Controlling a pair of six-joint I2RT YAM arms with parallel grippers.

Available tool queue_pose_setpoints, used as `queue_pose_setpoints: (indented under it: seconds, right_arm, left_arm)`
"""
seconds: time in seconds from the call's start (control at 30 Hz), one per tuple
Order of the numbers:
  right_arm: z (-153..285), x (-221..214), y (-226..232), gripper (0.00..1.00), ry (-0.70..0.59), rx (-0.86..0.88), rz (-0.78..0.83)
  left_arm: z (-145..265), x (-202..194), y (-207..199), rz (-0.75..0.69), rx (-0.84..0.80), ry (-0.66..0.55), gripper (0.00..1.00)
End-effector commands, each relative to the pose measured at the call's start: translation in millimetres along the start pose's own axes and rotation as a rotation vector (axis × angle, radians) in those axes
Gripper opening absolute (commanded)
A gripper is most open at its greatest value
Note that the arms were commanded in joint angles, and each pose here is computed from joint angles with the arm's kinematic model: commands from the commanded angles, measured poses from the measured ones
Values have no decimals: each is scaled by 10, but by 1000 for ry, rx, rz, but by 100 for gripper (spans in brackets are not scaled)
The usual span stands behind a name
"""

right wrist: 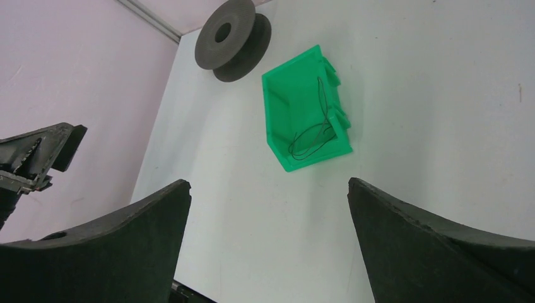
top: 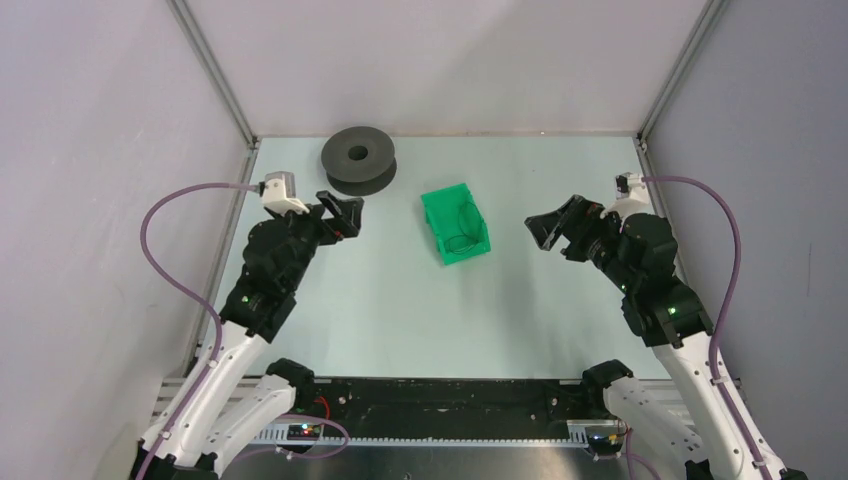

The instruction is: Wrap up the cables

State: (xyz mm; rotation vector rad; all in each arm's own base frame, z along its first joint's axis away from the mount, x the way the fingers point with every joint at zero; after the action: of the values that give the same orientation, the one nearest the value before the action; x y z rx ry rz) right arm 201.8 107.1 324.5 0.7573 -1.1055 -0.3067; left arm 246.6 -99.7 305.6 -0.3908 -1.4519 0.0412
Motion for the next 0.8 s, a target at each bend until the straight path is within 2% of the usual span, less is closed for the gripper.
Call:
queue_pose_setpoints:
  seconds: [0.0,0.17,0.27,0.4,0.57,0.67,0.77]
  right_arm:
    - [13,45,112,99,-15,67,-15]
    - [49,46,69,99,-35,53,-1]
    - [80,67,42,99,-67,38,-16]
    - [143,98,81,100,-100,65,-37]
    - [228,96,145,99,-133,142,-32]
    - [282,131,246,99,-154,213,-20]
    - [321,131,345,98,-144,285,15]
  left_arm:
    - [14,185,25,36,39,-74,98]
    - [-23,285,19,55,61,-92,98]
    - [-132,316,-18,44,45,-47,98]
    - [-367,371,80,157,46,-5,98]
    - [-747,365,603,388,124,7,100]
    - [-1076,214,1083,498,188,22,93]
    - [-1353,96,1306,558,195,14,87]
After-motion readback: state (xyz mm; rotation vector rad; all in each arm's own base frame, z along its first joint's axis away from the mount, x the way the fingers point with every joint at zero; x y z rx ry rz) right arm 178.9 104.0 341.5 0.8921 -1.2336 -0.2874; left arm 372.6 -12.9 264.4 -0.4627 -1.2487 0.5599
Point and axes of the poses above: each gripper's point midway between its finger pads, its own z axis back along the fingers, its own y axis along the line the jaws close on, x = y × z, the point moved 5 cm from there along z, back along the fingers, and after that the axes turned 9 degrees about -z, right-handed, at the moved point
